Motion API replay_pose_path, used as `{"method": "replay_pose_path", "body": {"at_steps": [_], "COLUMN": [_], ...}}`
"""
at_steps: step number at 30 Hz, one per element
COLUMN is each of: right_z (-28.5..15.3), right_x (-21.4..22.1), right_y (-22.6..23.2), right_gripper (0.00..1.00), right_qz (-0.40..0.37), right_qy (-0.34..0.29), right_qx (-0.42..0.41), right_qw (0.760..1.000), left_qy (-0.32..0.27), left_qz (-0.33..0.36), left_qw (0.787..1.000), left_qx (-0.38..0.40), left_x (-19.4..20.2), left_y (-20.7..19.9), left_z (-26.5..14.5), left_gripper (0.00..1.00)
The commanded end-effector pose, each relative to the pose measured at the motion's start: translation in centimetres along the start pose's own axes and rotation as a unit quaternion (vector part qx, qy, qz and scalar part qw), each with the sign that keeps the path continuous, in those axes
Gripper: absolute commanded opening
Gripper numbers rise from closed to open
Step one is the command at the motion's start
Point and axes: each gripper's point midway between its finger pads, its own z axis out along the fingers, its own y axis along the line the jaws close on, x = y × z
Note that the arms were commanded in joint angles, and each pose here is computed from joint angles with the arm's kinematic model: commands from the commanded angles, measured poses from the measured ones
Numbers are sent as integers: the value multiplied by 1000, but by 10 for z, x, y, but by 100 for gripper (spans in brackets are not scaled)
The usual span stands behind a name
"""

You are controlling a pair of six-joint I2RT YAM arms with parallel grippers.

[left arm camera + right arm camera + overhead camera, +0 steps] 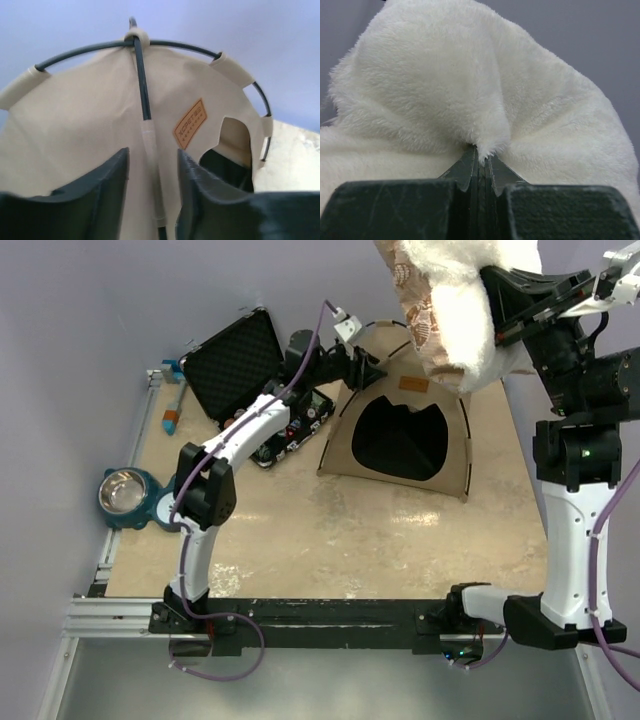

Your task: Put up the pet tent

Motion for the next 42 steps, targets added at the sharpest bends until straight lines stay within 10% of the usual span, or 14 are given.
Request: {"method": "replay_pose_path", "body": {"at_steps": [1,3,9,20,32,33,37,42], "right_z": [-10,-14,-43,-181,-217,-219,-244,-201], "right_x": [-44,-42,-11,191,305,314,363,326], "right_y": [19,26,70,99,193,209,238,218], "right_gripper": [0,0,0,0,0,4,72,95], "right_qz": [-33,-34,-31,-111,-90,-85,-74,-16], "right_qy": [-63,-59,-5,259,260,264,358,377], "right_qx": [-31,-47,-154,-304,-442,-453,-471,-339], "right_qw": [997,997,988,910,854,847,803,862], "left_qy": [-87,-111,-105,25,52,59,100,139], "left_qz": [83,68,41,-254,-369,-367,-378,-388], "left_qw": [992,991,991,920,890,890,877,866], "left_qx": [21,7,-71,-297,-262,-264,-279,-284], "left_x": [-88,-119,-188,-37,55,58,77,108], "left_y": [8,15,20,86,-11,-14,-21,-31], "left_z": [-19,-38,-130,-393,-405,-406,-413,-409], "left_gripper": [67,97,99,100,100,100,100,100]}}
